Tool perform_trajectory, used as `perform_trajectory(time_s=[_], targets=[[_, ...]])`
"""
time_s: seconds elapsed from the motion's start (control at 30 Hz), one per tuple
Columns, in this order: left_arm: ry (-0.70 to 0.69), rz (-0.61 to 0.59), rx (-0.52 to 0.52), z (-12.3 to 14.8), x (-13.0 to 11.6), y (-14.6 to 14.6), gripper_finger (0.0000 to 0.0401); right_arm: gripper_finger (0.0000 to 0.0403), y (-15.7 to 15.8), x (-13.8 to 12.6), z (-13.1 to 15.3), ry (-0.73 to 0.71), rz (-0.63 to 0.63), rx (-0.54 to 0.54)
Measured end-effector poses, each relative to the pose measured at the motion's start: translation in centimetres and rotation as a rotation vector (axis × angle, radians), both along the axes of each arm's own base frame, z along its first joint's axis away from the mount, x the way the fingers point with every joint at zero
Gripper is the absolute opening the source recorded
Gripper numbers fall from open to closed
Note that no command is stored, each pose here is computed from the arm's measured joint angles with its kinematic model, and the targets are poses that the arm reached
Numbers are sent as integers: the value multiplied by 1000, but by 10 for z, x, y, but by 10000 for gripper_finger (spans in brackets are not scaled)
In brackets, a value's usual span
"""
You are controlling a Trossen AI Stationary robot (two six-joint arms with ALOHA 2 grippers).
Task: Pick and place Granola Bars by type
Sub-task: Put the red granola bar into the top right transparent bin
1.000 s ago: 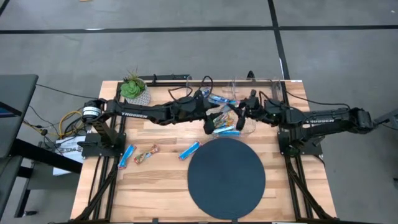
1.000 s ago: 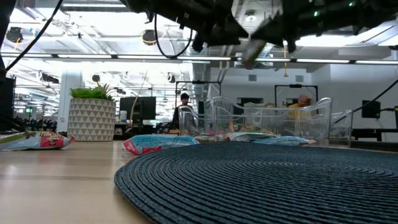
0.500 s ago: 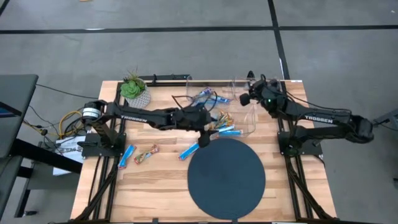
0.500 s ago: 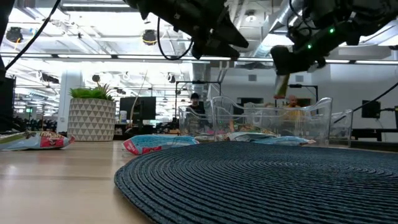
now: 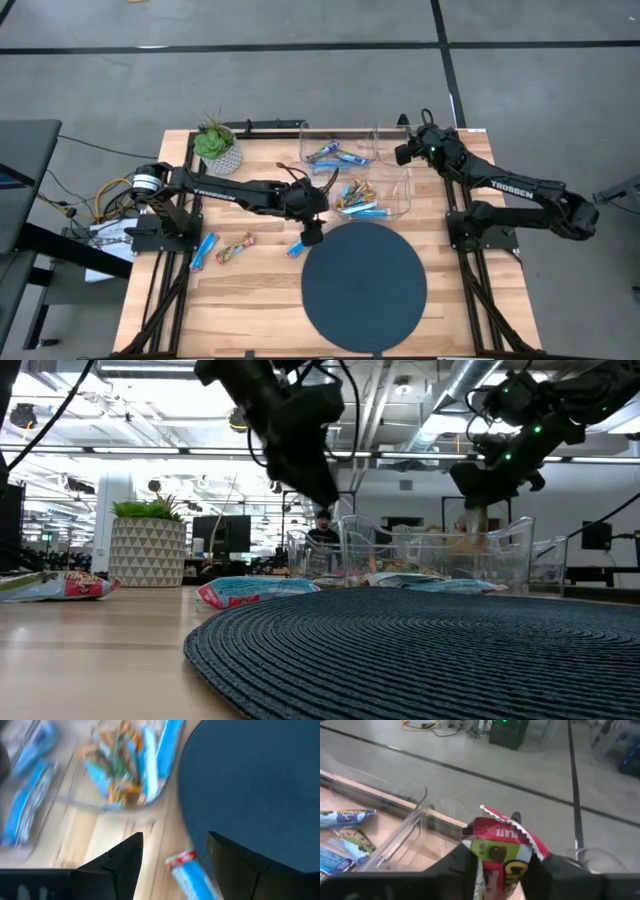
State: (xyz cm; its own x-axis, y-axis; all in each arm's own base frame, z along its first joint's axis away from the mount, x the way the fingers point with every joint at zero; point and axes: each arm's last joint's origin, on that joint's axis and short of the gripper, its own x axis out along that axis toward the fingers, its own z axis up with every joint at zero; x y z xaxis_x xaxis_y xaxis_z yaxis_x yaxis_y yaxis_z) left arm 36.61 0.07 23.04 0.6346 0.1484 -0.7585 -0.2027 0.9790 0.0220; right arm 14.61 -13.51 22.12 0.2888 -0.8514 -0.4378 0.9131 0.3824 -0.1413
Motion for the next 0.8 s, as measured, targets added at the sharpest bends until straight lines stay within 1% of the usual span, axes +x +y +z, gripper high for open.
perform_trajectory(time_s=[0.23,0.37,0.47,0.57,0.67,0.8], targets=[[112,78,4,-7,-10,-4,212,213,-6,-6,-1,-39,3,38],[157,108,-3,-9,-14,-7,212,256,-8,-7,-1,-69,-14,49],[178,132,-17,-11,-17,-9,212,272,-8,-7,-1,-80,-20,52],[197,148,-44,-12,-19,-12,212,276,-7,-5,-1,-94,1,62],[232,148,-83,-19,-19,-18,212,276,-5,-3,-1,-107,44,78],[300,139,-133,-34,-18,-29,212,276,-1,1,0,-122,67,85]])
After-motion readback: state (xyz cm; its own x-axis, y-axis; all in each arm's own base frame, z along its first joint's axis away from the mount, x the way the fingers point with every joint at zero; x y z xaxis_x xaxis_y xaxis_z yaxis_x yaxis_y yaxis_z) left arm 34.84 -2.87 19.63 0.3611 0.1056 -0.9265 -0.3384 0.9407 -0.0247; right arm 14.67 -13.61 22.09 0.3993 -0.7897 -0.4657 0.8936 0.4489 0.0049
